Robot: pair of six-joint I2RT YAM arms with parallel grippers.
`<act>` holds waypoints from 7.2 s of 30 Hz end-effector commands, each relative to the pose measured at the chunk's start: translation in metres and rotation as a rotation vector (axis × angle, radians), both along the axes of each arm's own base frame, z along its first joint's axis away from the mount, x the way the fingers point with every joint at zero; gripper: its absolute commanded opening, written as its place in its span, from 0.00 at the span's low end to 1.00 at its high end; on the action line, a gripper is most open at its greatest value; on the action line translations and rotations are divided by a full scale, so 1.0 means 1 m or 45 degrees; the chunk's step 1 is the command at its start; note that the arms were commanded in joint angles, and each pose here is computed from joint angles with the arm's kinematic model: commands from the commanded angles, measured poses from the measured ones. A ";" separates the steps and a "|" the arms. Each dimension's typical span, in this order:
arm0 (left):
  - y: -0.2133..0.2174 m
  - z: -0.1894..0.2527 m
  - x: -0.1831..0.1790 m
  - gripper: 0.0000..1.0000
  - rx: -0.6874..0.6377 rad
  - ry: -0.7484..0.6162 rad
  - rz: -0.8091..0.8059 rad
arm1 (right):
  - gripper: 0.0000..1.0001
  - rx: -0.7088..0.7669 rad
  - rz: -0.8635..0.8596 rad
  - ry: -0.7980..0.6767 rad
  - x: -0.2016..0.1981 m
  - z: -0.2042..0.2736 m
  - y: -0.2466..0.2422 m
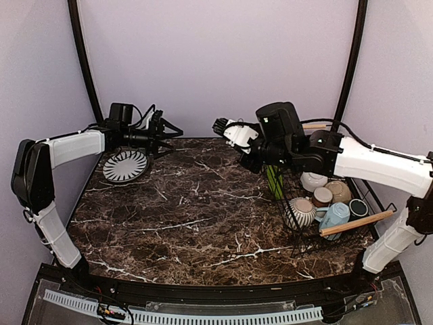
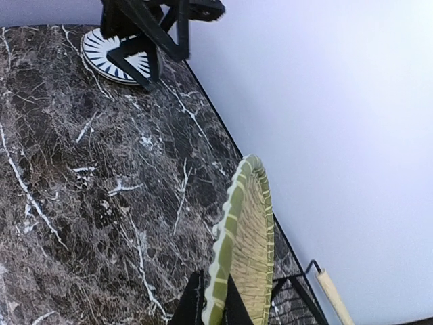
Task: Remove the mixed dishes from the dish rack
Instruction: Grab the plate from the dish rack, then pass from the right arm to the left, then place the plate on the plate, then grab the plate from the dish rack, then pass from the right arm to the left
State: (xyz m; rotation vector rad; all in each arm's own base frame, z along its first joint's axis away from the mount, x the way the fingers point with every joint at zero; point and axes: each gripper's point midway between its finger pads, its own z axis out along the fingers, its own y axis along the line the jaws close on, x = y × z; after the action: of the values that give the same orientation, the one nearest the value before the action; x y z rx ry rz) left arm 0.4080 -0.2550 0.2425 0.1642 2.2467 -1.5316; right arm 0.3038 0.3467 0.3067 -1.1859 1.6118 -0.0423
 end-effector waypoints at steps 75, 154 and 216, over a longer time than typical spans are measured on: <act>0.304 -0.106 0.064 0.01 0.446 0.409 1.044 | 0.99 1.030 -0.395 0.542 0.071 0.016 -0.108; 0.084 -0.053 0.032 0.82 0.770 -0.055 0.401 | 0.10 0.619 -0.854 0.894 0.099 -0.145 -0.132; -0.067 -0.085 -0.040 0.50 0.335 0.164 -0.213 | 0.00 -0.327 0.047 -0.074 0.016 -0.114 0.116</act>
State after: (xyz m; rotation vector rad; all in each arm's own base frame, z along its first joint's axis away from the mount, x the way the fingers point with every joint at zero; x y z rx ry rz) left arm 0.3714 -0.3272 0.1699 0.3178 2.5248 -1.4696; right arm 0.3174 0.4524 0.1815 -1.4419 1.6079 -0.2332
